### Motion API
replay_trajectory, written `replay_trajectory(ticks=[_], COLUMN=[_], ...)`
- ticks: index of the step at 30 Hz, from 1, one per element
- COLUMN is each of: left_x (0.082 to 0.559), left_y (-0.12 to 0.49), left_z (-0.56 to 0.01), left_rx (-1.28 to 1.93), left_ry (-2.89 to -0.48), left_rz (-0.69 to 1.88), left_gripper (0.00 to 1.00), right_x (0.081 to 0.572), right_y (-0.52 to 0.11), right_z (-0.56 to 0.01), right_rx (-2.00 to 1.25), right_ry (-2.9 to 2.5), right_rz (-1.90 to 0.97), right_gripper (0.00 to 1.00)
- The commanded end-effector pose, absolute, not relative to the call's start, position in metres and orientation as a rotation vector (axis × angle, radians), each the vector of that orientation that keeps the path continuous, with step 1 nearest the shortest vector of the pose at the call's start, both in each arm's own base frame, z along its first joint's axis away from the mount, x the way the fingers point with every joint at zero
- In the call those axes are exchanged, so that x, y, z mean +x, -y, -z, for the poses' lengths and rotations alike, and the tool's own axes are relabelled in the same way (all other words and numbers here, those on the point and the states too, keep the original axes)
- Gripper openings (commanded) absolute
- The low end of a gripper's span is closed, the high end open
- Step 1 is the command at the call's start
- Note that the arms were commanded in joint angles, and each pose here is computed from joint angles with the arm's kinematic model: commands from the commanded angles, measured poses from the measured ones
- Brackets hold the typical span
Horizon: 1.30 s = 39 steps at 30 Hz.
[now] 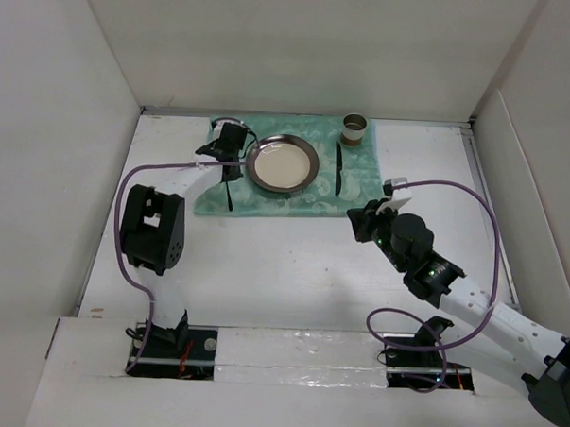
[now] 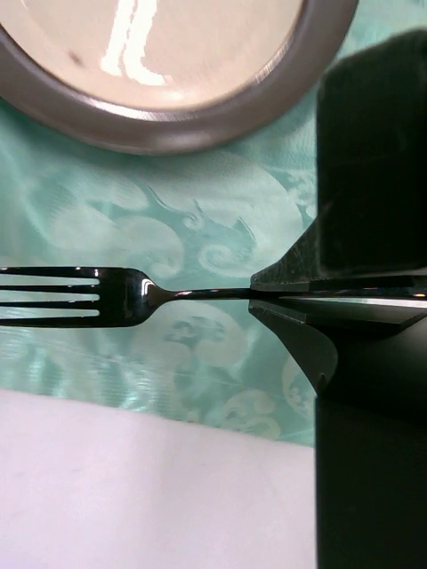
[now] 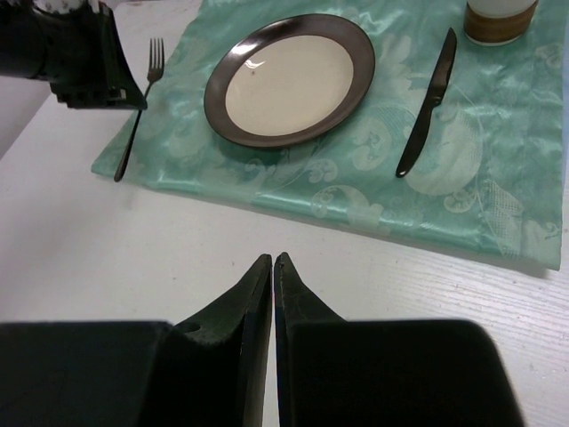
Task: Set the dinner table for one person
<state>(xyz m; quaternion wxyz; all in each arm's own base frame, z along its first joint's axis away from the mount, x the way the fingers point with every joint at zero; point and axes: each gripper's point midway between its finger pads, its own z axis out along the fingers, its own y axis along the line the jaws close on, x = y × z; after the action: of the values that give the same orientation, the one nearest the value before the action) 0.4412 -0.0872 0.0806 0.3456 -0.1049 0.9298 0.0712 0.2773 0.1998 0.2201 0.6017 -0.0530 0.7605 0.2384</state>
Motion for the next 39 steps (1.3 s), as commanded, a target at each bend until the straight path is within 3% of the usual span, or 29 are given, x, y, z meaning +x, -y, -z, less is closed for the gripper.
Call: replay_trajectory(ticks=[1, 12, 33, 39], left_x=[0.469, 0.519, 0.527, 0.525], left_y=[0.095, 0.102, 0.093, 0.088], left_z=[-0.123, -0.089, -0.049, -0.054], left_rx=[-0.189, -0.083, -0.019, -0.048], left_ry=[-2.332, -2.36, -2.385, -2.375], left_rz=[-0.159, -0.253, -0.328, -0.354], left_gripper=[0.0, 0.0, 0.0, 0.12], right_x=[0.285, 0.288, 0.294, 0.294], right_y=[-0.199, -0.197, -0.198, -0.195], right_z=[-0.238, -0.234, -0.225, -0.225], right_rx=[-0.099, -0.091, -0.084, -0.075], right_ry=[-1.711, -1.72, -1.749, -1.749], right_rz=[-0.556, -0.533, -0.499, -0.488], right_gripper=[0.1, 0.1, 0.1, 0.15])
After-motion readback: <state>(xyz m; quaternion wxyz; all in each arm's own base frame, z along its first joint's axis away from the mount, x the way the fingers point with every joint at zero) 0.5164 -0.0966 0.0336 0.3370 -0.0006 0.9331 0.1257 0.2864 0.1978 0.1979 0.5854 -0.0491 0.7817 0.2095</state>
